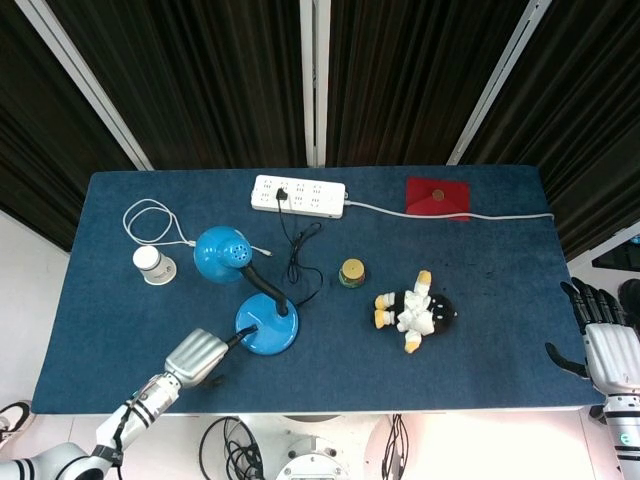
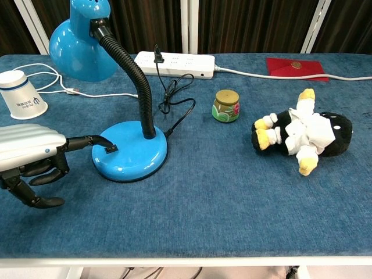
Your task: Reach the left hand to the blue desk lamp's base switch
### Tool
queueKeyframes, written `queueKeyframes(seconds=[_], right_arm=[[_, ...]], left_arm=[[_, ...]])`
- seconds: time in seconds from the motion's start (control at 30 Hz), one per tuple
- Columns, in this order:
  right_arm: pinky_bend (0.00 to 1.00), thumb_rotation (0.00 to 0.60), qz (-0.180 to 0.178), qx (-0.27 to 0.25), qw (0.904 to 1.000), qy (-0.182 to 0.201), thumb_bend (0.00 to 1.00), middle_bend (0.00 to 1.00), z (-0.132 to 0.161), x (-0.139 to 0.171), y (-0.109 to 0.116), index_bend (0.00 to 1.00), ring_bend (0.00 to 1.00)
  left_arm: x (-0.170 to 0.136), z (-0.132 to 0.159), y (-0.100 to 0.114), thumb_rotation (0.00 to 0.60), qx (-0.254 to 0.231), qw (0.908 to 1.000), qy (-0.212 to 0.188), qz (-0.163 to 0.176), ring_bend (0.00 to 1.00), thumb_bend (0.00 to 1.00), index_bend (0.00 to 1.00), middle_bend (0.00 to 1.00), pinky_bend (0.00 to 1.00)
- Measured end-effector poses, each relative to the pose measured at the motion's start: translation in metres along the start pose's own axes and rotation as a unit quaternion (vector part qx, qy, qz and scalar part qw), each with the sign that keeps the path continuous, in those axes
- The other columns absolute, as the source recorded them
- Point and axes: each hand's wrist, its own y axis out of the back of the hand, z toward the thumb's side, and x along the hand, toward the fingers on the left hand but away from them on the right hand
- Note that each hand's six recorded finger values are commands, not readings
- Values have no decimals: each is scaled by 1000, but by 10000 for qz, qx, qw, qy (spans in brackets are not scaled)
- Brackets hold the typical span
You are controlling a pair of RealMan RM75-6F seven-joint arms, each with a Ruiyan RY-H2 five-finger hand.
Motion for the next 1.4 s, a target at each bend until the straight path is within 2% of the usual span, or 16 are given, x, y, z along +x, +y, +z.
queueKeyframes(seconds=[0.67, 1.17, 1.23, 1.4], right_arm=[[0, 600, 52, 15, 10000, -29, 199, 0, -3, 0, -3, 0, 0], [0, 600, 60, 9, 10000, -48, 198, 0, -4, 0, -4, 0, 0], [0, 600, 57, 8, 10000, -49, 199, 0, -5, 0, -4, 0, 0], [0, 600, 56, 7, 10000, -51, 199, 0, -4, 0, -4, 0, 0]], left_arm=[[3, -2, -2, 600, 3, 10000, 43, -84, 813, 256, 57, 838, 837], [3, -3, -3, 600, -3, 9999, 107, -91, 813, 255, 200, 838, 837], [3, -3, -2, 600, -5, 9999, 108, -64, 813, 255, 193, 838, 837], [2, -2, 6, 600, -31, 9998, 98, 164, 813, 254, 94, 836, 837]])
